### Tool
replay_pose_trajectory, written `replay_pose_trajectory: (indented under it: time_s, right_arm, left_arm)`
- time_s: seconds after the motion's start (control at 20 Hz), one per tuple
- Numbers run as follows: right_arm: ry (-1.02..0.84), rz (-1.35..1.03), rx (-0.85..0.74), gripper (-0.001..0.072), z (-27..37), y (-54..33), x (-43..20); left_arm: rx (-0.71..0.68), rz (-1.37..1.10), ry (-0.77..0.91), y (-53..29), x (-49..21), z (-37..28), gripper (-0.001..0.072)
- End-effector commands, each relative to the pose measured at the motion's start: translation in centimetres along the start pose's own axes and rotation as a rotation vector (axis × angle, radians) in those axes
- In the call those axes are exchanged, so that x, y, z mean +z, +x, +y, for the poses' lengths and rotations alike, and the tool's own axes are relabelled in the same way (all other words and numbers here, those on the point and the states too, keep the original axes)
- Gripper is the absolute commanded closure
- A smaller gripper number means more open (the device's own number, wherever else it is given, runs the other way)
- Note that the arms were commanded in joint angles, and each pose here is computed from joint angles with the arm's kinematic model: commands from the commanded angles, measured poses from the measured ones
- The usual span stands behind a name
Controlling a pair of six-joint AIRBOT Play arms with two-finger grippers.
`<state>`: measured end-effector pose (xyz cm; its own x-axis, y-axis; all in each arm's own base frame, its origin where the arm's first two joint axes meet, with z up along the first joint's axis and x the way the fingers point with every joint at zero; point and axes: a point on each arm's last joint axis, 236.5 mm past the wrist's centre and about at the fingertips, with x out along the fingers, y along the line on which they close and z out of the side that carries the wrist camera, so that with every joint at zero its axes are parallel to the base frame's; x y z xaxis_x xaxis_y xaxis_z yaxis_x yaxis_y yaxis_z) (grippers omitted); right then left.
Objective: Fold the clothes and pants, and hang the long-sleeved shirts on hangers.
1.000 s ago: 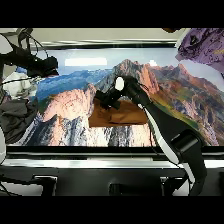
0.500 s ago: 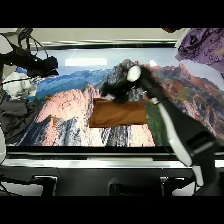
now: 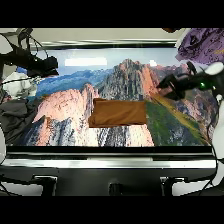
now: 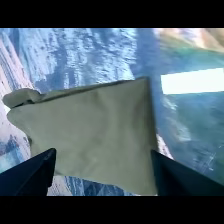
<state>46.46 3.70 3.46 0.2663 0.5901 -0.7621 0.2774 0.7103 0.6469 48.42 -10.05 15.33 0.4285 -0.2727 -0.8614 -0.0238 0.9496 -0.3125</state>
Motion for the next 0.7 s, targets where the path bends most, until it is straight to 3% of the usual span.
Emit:
replay_pose_trajectory:
  time_s: [0.0,0.05,0.25,0.4,0.65]
  right_arm:
    - [0.054,0.029,0.074,0.0084,-4.9,1.7,-1.5]
    - [0.064,0.04,0.083,0.013,-5.4,3.1,-2.1]
    - [0.083,0.096,0.135,0.0138,-5.2,8.1,-4.0]
    - [0.039,0.171,0.125,0.0199,-4.2,11.3,-6.0]
    - [0.016,0.156,0.093,0.0353,-3.4,13.3,-6.2]
  left_arm:
    - [-0.001,0.0,-0.001,0.0,0.0,0.0,0.0689]
    - [-0.001,0.0,0.0,0.0,0.0,-0.1,0.0688]
    - [-0.001,0.001,0.0,0.0,0.0,-0.1,0.0689]
    - [-0.001,0.001,-0.011,0.0,0.0,-0.1,0.0688]
    - [-0.001,0.001,-0.011,0.0,0.0,-0.1,0.0689]
